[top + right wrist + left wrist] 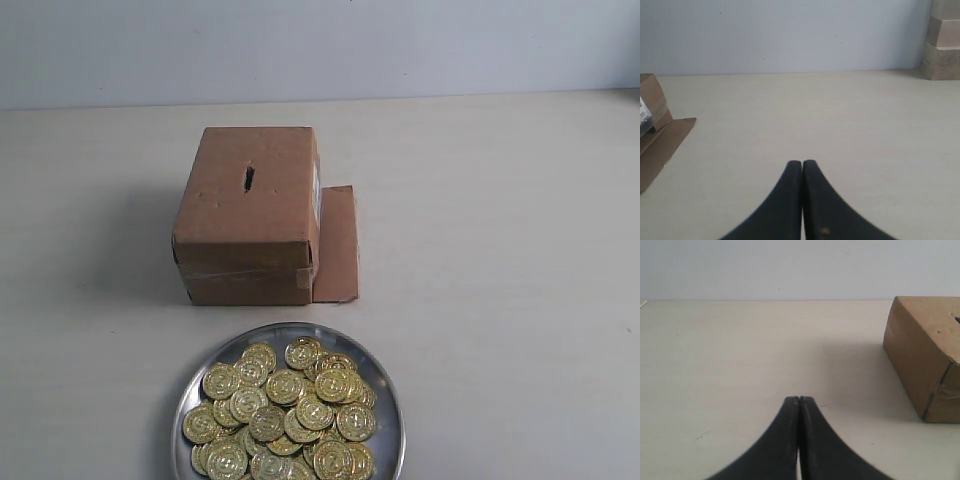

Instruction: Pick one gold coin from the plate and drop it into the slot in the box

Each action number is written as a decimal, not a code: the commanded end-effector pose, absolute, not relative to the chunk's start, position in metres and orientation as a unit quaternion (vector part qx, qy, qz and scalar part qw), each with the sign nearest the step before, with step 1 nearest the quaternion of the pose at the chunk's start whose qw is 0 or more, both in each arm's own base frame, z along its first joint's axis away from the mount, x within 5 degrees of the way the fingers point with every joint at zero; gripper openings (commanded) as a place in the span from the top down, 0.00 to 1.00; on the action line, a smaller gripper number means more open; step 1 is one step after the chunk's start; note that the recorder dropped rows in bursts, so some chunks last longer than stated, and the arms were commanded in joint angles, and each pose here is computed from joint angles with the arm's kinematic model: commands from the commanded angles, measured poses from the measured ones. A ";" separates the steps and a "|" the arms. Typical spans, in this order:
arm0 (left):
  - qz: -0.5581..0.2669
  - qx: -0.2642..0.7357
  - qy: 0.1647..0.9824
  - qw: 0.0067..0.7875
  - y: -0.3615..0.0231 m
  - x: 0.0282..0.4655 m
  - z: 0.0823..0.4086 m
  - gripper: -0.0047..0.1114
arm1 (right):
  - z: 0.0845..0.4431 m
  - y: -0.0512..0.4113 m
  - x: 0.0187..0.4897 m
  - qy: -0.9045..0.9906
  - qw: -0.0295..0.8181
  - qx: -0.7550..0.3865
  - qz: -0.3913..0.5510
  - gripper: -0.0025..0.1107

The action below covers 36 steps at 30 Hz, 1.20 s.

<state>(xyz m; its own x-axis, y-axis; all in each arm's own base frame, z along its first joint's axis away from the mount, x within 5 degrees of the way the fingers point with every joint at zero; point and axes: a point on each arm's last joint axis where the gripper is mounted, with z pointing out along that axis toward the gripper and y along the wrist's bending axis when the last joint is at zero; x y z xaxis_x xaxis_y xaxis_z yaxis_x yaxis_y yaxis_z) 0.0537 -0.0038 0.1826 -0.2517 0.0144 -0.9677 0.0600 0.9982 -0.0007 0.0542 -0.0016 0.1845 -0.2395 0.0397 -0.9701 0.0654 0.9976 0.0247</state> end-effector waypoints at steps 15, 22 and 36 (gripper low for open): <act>-0.031 0.034 0.789 0.613 -0.006 0.053 0.183 0.96 | 0.184 -0.002 0.054 0.784 0.620 0.035 -0.011 0.98; -0.038 0.044 0.789 0.611 -0.007 0.053 0.183 0.96 | 0.184 -0.002 0.054 0.784 0.620 0.035 -0.011 0.98; -0.038 0.044 0.789 0.611 -0.007 0.053 0.183 0.96 | 0.184 -0.001 0.054 0.784 0.620 0.034 -0.006 0.98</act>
